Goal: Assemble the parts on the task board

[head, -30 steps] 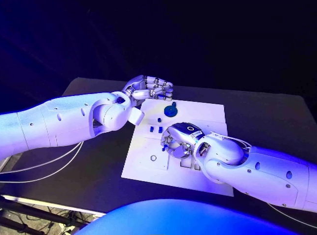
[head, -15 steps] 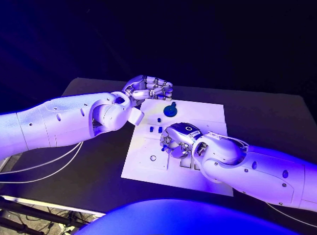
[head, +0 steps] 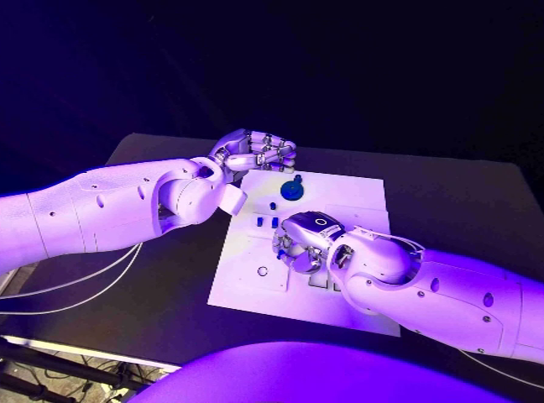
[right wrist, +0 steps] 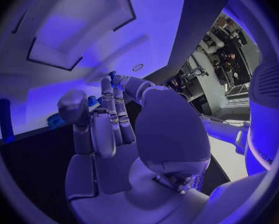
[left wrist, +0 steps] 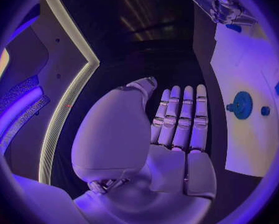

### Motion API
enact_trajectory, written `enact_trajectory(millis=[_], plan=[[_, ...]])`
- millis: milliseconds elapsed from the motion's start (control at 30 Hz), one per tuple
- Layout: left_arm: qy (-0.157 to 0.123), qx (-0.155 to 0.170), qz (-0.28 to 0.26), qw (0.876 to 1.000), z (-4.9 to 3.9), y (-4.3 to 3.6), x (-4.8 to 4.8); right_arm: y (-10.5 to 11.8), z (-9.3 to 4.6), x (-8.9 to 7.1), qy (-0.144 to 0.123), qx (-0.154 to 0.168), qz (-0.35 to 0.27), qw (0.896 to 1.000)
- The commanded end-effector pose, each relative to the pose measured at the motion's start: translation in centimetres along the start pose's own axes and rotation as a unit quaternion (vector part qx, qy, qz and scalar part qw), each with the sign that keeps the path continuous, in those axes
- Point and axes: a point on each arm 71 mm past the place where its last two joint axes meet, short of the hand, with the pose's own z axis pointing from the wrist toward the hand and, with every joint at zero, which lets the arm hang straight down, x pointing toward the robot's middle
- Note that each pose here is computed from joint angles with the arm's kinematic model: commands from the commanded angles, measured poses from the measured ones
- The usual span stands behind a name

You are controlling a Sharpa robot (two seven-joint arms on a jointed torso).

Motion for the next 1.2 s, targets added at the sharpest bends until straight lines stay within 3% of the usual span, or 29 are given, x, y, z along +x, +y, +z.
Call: enact_trajectory(millis=[33,833,1067,1200], plan=[[0.006,0.003,-0.001,1.0,0.03,-0.1,0.19,0.2,-0.1,0.8,0.028,-0.006,-0.004,1.0],[0.008,-0.001,-0.002,1.0,0.0,-0.05,0.13,-0.1,-0.3,0.4,-0.001,0.005,0.013,1.0],[0.007,-0.001,-0.001,1.0,-0.04,-0.04,0.0,-0.4,-1.4,-0.1,-0.018,0.012,0.018,1.0],[0.006,-0.001,-0.001,1.0,-0.06,-0.03,-0.05,-1.3,-2.5,-1.2,-0.03,0.023,0.017,0.999]])
